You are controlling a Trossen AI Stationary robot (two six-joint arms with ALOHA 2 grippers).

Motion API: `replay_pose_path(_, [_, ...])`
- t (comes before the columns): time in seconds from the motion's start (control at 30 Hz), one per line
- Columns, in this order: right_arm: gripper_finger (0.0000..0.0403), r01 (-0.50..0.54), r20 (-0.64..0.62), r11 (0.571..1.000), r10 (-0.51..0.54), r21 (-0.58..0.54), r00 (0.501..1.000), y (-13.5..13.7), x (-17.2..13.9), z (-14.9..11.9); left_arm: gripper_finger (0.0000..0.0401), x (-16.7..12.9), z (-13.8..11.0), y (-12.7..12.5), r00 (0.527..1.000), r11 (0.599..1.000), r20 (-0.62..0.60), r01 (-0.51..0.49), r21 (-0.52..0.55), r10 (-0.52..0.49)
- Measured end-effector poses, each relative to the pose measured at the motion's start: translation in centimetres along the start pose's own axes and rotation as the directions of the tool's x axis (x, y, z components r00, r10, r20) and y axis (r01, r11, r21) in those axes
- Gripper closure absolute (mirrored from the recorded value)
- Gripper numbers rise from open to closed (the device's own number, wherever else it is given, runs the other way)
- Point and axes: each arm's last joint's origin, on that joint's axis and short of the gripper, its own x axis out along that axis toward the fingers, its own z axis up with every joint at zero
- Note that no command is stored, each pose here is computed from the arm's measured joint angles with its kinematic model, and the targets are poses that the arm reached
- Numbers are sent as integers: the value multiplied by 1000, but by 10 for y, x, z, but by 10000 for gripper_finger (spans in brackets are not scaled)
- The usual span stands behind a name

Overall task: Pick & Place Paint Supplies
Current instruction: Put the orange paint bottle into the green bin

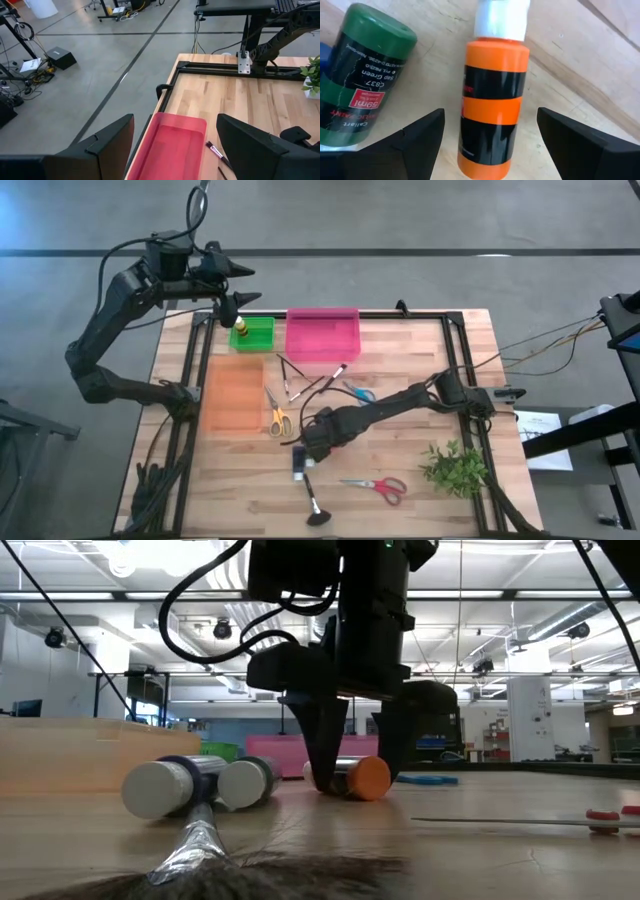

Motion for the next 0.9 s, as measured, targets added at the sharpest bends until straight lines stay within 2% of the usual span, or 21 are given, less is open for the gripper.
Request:
replay_pose_path(0.13, [129,1,-4,1000,-1,-10,1000,0,1,0,109,0,0,0,1000,1000,0,0,0,0])
replay_pose_path(0.37, [236,1,-7,999,-1,-37,1000,0,1,0,109,0,0,0,1000,1000,0,0,-9,0])
replay_pose_path(0.53, [292,-9,-1,992,9,-124,1000,-1,-6,0,109,0,0,0,1000,999,0,0,-32,0])
replay_pose_path(0.63, [302,-34,20,982,39,-185,999,-2,-20,1,109,0,0,-2,1000,999,0,23,-31,-23])
replay_pose_path(0.73, [294,-66,61,968,83,-240,995,-5,-45,3,109,1,0,-8,995,995,8,102,1,-102])
replay_pose_path(0.9, [273,-124,188,938,192,-325,963,-18,-108,5,109,3,4,-23,979,975,22,198,96,-201])
